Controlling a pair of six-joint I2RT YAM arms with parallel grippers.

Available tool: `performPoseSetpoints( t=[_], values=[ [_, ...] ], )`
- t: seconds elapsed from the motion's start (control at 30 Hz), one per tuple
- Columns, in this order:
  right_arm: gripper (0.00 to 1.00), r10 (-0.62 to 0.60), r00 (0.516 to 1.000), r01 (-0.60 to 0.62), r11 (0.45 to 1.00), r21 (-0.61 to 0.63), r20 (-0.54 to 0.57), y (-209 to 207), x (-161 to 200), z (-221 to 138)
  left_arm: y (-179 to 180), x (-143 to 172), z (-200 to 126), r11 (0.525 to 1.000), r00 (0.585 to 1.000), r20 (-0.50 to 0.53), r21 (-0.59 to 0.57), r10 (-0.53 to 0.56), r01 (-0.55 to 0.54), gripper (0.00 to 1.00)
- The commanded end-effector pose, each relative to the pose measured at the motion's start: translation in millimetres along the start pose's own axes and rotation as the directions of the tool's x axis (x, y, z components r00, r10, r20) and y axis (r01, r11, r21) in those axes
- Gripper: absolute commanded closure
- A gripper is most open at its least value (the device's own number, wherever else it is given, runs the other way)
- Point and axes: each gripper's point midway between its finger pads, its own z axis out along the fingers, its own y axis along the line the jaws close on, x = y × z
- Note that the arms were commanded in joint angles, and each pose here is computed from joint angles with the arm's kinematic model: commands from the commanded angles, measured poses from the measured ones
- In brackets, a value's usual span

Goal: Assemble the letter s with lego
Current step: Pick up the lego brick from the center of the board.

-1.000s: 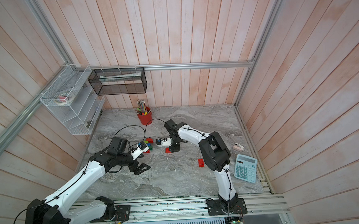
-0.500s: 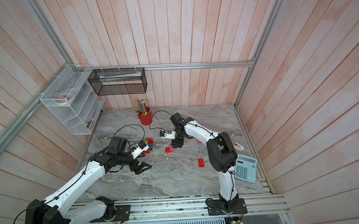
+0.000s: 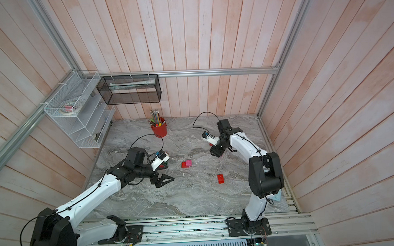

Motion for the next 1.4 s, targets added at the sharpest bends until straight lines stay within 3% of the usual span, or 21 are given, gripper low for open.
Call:
performPoseSetpoints(
  t=[0.0, 0.37, 0.5, 1.0, 1.37],
  values=[
    [0.38, 0.160, 0.987, -0.160, 0.986, 0.043, -0.004, -19, 7, 10, -1, -30, 7, 1.000, 0.996, 0.088, 0.005, 0.029, -0.030, 0.00],
    [0.39, 0.457, 0.890, -0.454, 0.887, 0.087, -0.010, -41, 22, 45, 1, -41, 27, 0.999, 0.995, 0.094, 0.027, 0.027, -0.030, 0.00],
    [0.41, 0.506, 0.862, -0.502, 0.861, 0.087, -0.032, -40, 30, 58, 1, -38, 28, 0.999, 0.996, 0.084, 0.028, 0.021, -0.024, 0.00],
    [0.51, 0.555, 0.826, -0.544, 0.831, 0.117, -0.095, -24, 46, 79, 3, -29, 30, 1.000, 0.998, 0.061, 0.021, 0.010, -0.011, 0.00],
    [0.74, 0.544, 0.833, -0.522, 0.834, 0.181, -0.106, -27, 49, 74, 1, -26, 28, 1.000, 0.999, 0.046, 0.019, 0.018, -0.018, 0.00]
  ],
)
